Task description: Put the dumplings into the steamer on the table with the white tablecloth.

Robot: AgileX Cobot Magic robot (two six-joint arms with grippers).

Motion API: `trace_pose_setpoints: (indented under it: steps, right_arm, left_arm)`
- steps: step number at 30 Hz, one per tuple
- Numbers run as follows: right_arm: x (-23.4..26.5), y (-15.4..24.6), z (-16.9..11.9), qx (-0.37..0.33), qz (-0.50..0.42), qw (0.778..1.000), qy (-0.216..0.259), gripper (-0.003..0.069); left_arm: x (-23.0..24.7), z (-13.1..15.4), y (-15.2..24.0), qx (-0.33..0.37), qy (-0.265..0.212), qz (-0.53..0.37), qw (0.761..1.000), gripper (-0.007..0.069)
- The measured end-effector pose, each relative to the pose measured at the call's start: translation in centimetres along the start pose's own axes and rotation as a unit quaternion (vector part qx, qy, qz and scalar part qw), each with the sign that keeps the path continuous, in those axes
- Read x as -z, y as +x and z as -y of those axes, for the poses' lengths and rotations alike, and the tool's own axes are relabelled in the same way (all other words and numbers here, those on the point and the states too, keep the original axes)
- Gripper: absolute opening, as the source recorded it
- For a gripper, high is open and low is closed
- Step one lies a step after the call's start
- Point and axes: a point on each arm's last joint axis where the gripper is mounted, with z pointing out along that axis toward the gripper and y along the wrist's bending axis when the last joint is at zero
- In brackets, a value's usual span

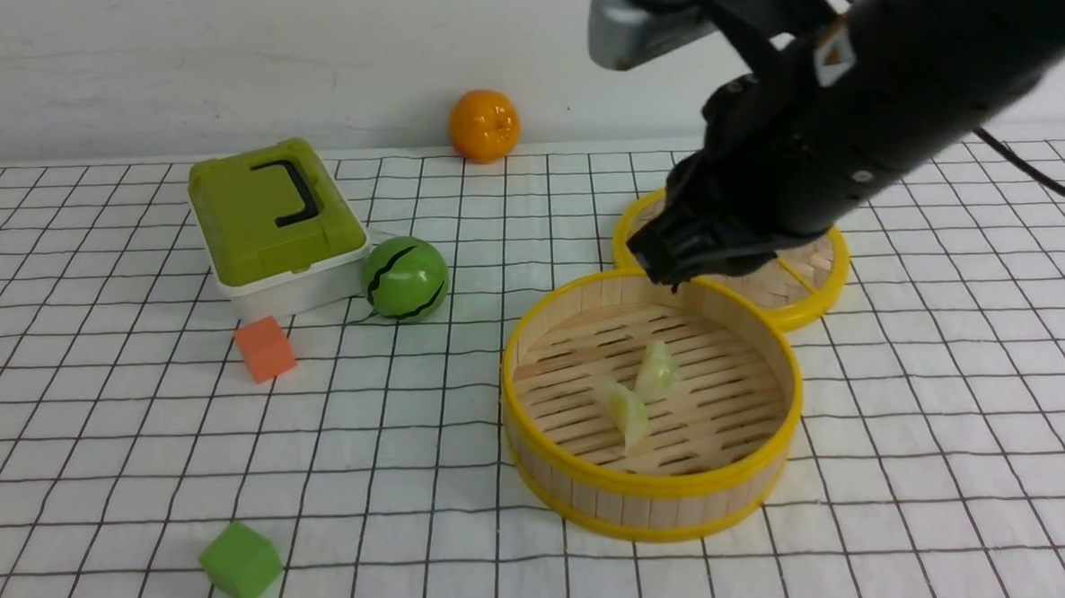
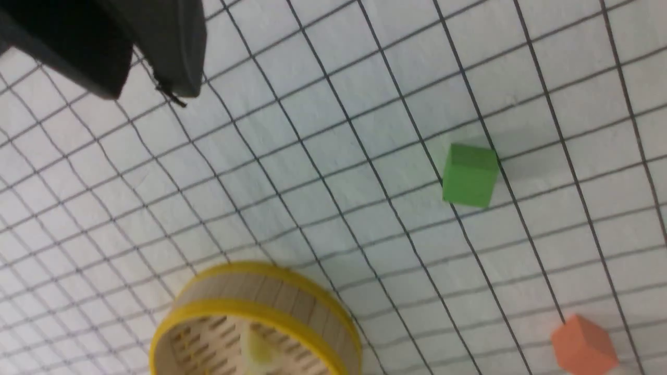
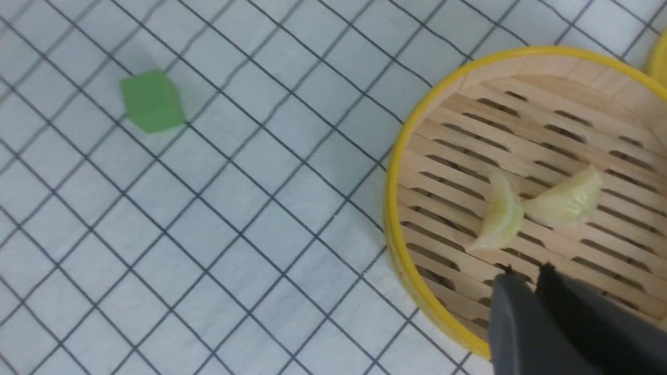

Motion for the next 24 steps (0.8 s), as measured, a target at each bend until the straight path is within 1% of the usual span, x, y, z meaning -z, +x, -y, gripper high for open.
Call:
trace_pose_setpoints:
  steps: [2, 3, 4, 5, 6, 8, 9, 11, 12, 13, 14, 16, 20, 24]
  right_arm:
    - [1.1, 1.3, -0.3, 0.007, 0.032, 0.999, -0.009, -0.0005]
    - [1.9, 2.0, -0.5, 0.011, 0.055, 0.998, -0.013, -0.0015]
    - [2.7, 2.8, -0.7, 0.014, 0.079, 0.997, -0.015, -0.0021]
    - [2.8, 3.0, -0.7, 0.015, 0.079, 0.997, -0.017, -0.0021]
    - [3.5, 3.5, -0.8, 0.018, 0.104, 0.994, -0.016, -0.0022]
    - [5.5, 5.9, -1.1, 0.023, 0.168, 0.985, -0.017, -0.0022]
    - [5.7, 6.2, -1.1, 0.026, 0.178, 0.984, -0.016, -0.0022]
    - [7.0, 8.2, -1.1, 0.024, 0.232, 0.972, -0.009, -0.0022]
    - [7.1, 8.4, -1.1, 0.023, 0.232, 0.972, -0.010, -0.0022]
    - [7.8, 9.7, -1.0, 0.017, 0.268, 0.963, -0.003, -0.0022]
    - [8.1, 10.3, -0.9, 0.013, 0.284, 0.959, 0.001, -0.0022]
    - [8.5, 11.0, -0.9, 0.010, 0.300, 0.954, 0.005, -0.0022]
    - [9.9, 12.6, -0.7, 0.005, 0.349, 0.937, 0.017, -0.0020]
    - [10.5, 13.1, -0.8, 0.007, 0.360, 0.933, 0.016, -0.0018]
  left_arm:
    - [0.3, -0.4, 1.1, 0.002, 0.007, 0.032, 0.999, 0.0004]
    - [0.4, -0.5, 1.5, 0.002, 0.011, 0.047, 0.999, -0.0013]
    - [0.3, -0.6, 1.9, 0.002, 0.015, 0.058, 0.998, -0.0013]
    - [0.3, -0.7, 2.1, 0.002, 0.017, 0.063, 0.998, -0.0013]
    - [0.3, -0.7, 2.3, 0.002, 0.019, 0.074, 0.997, -0.0013]
    - [-0.1, -0.8, 2.8, 0.002, 0.030, 0.108, 0.994, -0.0013]
    - [-0.2, -0.8, 2.8, 0.001, 0.030, 0.109, 0.994, -0.0013]
    - [-0.4, -0.8, 2.8, -0.001, 0.032, 0.121, 0.992, -0.0013]
    - [-0.4, -0.8, 2.8, -0.001, 0.032, 0.121, 0.992, -0.0013]
    - [-0.6, -0.9, 2.9, -0.002, 0.031, 0.120, 0.992, -0.0013]
    - [-0.6, -0.9, 3.0, -0.002, 0.030, 0.118, 0.993, -0.0013]
    - [-0.6, -0.9, 3.0, -0.002, 0.030, 0.117, 0.993, -0.0013]
    - [-0.7, -0.9, 3.1, -0.002, 0.028, 0.111, 0.993, -0.0013]
    - [-0.7, -1.0, 3.1, -0.003, 0.026, 0.110, 0.994, -0.0013]
